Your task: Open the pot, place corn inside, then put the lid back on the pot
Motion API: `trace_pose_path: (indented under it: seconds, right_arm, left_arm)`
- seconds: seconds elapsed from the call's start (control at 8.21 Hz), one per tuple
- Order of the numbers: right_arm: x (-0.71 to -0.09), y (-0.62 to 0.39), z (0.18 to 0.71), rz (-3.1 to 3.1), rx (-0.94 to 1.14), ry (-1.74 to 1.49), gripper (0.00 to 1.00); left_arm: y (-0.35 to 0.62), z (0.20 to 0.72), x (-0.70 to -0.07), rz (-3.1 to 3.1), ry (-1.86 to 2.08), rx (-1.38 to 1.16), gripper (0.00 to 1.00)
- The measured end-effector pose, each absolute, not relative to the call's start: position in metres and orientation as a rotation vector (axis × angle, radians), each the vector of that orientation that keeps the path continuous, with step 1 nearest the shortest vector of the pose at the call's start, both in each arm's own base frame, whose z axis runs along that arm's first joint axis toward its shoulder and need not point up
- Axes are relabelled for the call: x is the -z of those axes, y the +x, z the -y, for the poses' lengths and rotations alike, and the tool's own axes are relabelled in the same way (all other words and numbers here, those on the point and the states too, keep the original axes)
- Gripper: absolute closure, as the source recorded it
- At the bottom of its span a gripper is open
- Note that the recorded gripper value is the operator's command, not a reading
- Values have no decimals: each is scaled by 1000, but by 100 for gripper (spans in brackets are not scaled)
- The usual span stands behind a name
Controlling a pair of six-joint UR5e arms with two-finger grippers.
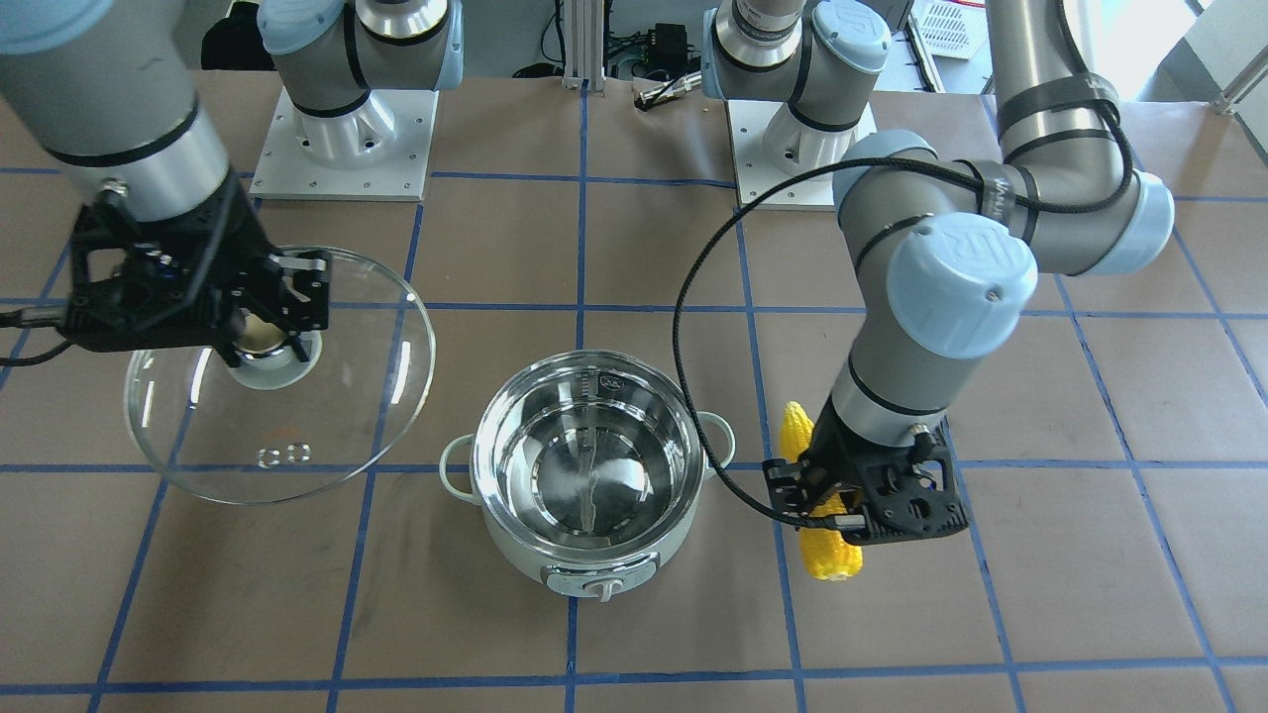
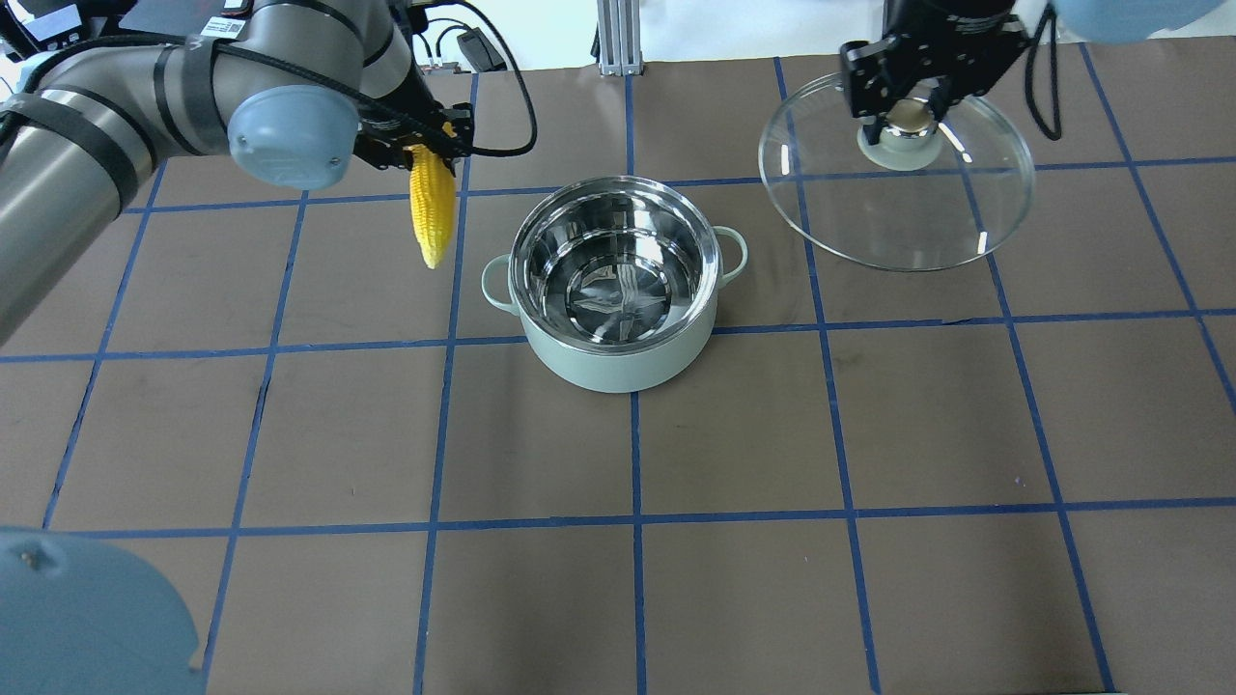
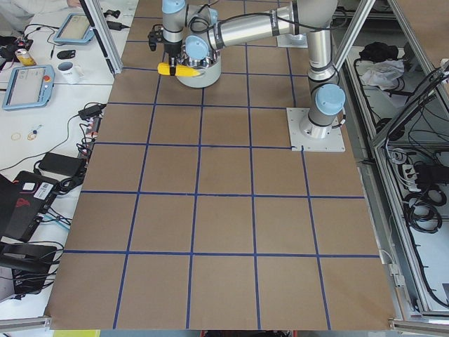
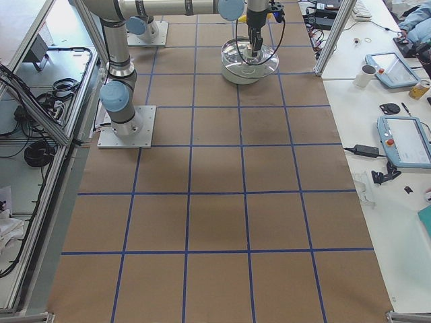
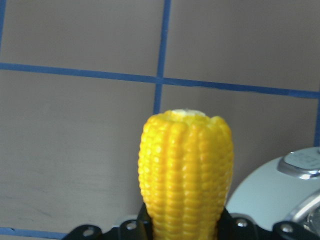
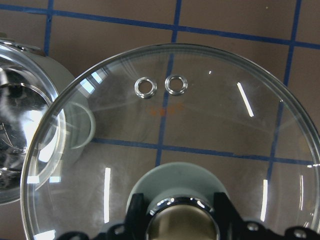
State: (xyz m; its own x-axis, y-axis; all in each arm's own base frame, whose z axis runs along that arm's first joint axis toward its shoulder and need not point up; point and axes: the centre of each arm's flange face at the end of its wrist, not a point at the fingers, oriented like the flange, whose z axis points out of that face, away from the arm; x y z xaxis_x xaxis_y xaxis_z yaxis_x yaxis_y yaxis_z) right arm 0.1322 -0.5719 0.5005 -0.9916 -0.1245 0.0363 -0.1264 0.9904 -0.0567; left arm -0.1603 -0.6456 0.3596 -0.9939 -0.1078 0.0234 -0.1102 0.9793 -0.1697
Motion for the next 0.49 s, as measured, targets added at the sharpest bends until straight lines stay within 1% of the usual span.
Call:
trace_pose_path:
  seconds: [0.24, 0.49]
  right_arm:
    - [-518, 58, 565, 3065, -74, 248, 91]
    - [-522, 12, 561, 3048, -49, 266, 92]
  left_arm:
    - [-228, 624, -376, 3078, 199, -303, 100]
    - [-280, 604, -373, 3052, 257, -285, 100]
